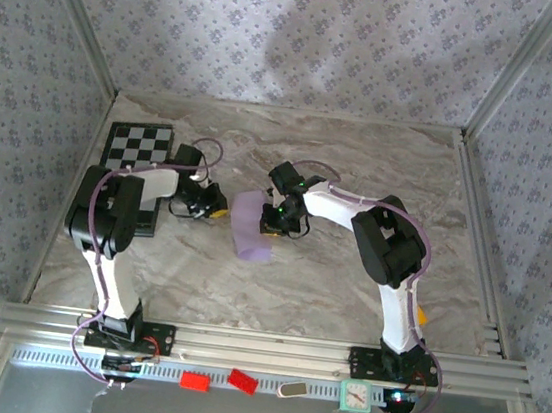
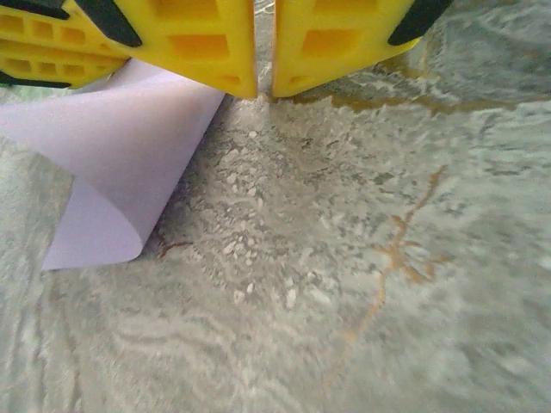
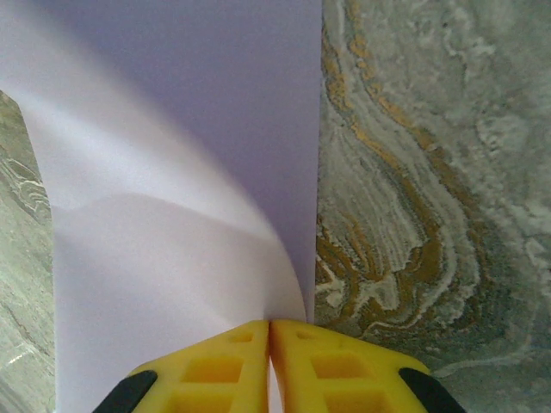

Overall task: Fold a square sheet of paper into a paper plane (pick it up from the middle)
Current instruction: First fold the square sheet of paper in half at the center of the table.

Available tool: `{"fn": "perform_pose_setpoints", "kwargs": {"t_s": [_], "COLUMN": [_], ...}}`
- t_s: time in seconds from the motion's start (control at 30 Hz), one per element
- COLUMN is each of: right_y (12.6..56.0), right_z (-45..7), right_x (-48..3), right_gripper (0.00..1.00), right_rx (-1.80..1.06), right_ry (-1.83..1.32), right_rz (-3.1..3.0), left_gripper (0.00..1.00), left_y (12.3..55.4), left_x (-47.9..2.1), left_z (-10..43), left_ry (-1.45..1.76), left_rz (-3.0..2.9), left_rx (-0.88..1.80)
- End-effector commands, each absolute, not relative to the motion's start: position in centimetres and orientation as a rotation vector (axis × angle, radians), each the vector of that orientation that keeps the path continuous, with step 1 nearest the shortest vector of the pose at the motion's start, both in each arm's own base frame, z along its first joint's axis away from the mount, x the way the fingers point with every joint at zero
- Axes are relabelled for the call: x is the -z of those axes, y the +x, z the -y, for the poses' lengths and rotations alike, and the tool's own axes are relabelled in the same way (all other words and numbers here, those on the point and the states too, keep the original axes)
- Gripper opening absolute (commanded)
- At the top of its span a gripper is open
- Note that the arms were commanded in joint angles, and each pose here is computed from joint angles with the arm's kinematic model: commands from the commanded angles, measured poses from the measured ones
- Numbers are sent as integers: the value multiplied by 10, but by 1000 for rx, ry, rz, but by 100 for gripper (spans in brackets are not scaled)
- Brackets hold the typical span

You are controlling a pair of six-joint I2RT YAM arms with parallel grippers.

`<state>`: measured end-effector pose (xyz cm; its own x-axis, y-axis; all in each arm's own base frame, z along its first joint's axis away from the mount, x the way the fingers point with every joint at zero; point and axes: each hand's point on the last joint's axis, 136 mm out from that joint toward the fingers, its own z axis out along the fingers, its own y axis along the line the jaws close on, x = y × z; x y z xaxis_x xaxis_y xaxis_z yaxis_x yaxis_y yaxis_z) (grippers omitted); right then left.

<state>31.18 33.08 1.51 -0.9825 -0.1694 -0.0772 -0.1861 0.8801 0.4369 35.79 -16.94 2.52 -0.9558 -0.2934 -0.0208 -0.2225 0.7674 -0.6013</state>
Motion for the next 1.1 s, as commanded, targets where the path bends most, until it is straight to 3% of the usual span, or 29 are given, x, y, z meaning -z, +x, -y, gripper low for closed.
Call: {"fn": "perform_pose_setpoints", "kwargs": {"t_s": [0.0,0.4,1.07], "right_y": [267,267,267], "right_z": [-261,-262,-257], "right_x": [52,56,59], "right_gripper": [14,14,14], "right_rx": [-265,-261,-240], "right_ry": [-225,-225,-225], "right_rz": [-3289,-3292,-3297], "left_gripper": [13,14,13], "left_y": [366,367,419], "left_x": [-59,-44,-2], "left_z": [183,226,160], "left_ry": [-326,-242,-379], "left_rz": [-2730,-2740,-2744], "left_rx": [1030,1148,889]}}
